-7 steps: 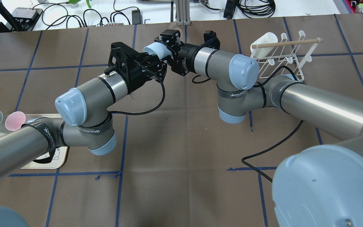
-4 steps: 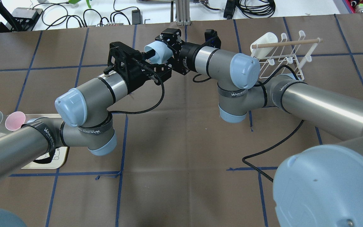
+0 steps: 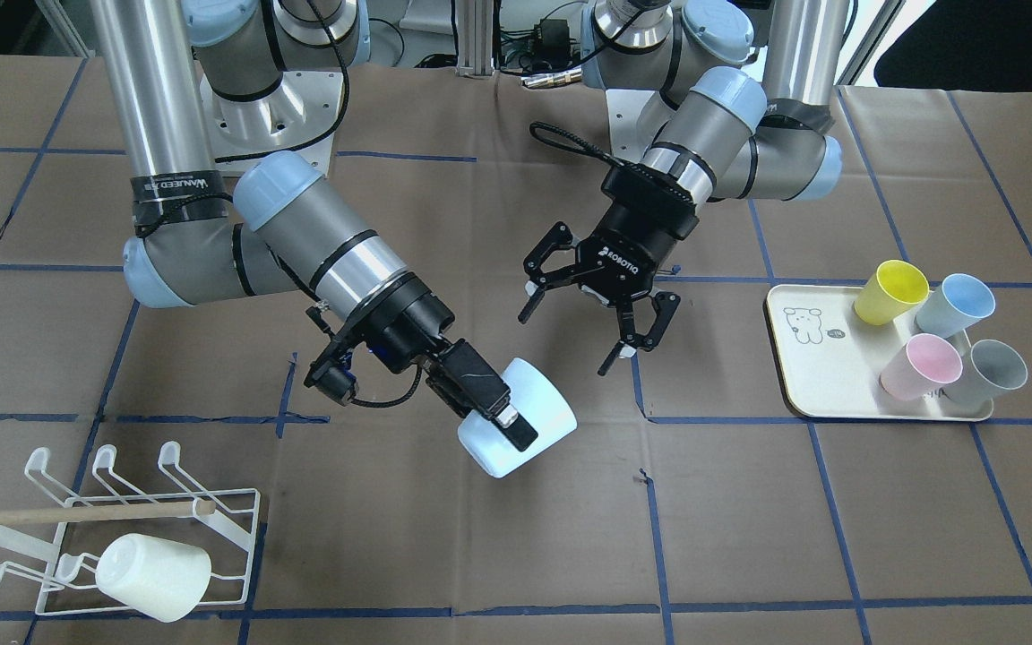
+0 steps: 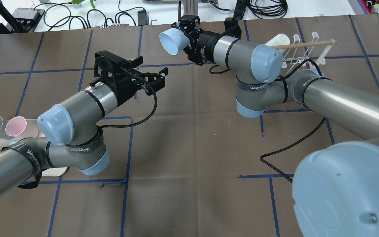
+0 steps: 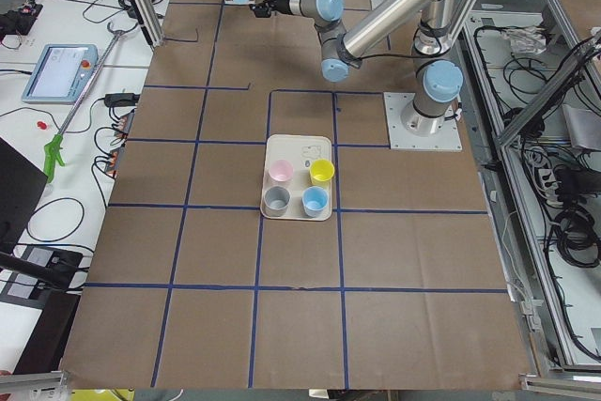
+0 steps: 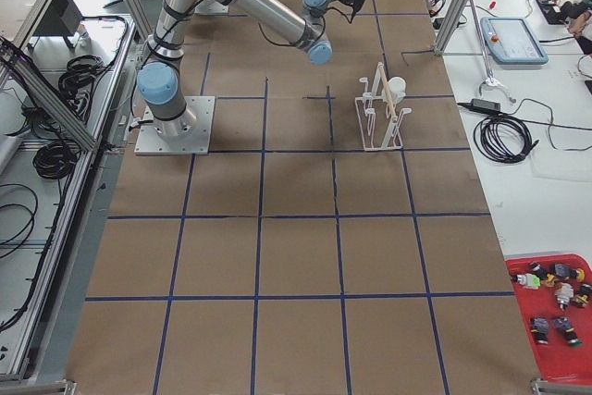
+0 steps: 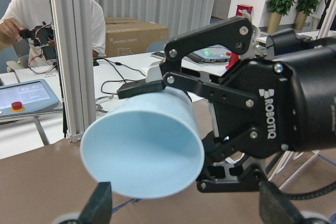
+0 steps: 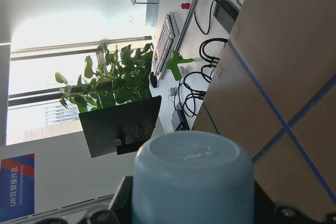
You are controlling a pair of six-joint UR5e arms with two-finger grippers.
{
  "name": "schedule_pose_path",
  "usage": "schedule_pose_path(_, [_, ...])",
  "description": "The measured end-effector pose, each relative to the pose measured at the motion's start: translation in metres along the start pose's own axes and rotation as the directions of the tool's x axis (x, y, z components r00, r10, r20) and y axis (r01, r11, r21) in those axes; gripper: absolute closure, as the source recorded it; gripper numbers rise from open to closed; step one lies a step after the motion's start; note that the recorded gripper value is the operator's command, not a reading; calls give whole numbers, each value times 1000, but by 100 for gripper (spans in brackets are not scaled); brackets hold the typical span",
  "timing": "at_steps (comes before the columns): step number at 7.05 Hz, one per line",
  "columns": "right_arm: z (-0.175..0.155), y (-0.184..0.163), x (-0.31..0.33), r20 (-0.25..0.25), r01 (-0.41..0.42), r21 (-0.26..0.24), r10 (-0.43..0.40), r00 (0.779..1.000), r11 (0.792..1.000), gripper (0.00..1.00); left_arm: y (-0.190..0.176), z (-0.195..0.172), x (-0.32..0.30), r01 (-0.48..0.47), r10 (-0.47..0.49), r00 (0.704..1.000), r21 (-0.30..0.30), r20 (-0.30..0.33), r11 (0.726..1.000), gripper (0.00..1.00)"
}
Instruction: Transfer IKEA cup to right arm and place on rack
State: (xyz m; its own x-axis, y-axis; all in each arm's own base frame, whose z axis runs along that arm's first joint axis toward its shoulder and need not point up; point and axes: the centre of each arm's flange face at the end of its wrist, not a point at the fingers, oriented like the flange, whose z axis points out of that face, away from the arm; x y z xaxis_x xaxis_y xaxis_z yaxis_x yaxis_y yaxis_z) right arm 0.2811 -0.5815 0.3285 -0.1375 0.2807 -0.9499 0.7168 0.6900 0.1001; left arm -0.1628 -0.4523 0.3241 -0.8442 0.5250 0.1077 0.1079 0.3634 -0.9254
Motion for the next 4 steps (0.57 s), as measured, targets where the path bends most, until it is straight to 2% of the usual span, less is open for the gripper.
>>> schedule_pose_path(1, [-12, -23, -5, 28, 29, 43, -30, 999, 999, 73, 2, -16, -15, 34, -33, 999, -17, 40, 999, 1])
schedule_pose_path(2, [-25, -45, -8, 54, 118, 94, -123, 991, 989, 78, -2, -27, -26, 72, -69, 995, -47, 68, 996, 1])
schedule_pose_path(3, [-38, -66, -9, 57, 238, 147, -249, 967, 960, 81, -12, -34, -32, 111, -103, 990, -89, 93, 990, 1])
schedule_pose_path(4, [-53, -87, -9, 38, 374, 205, -390, 920, 904, 84, -29, -39, -39, 160, -140, 981, -156, 135, 975, 1])
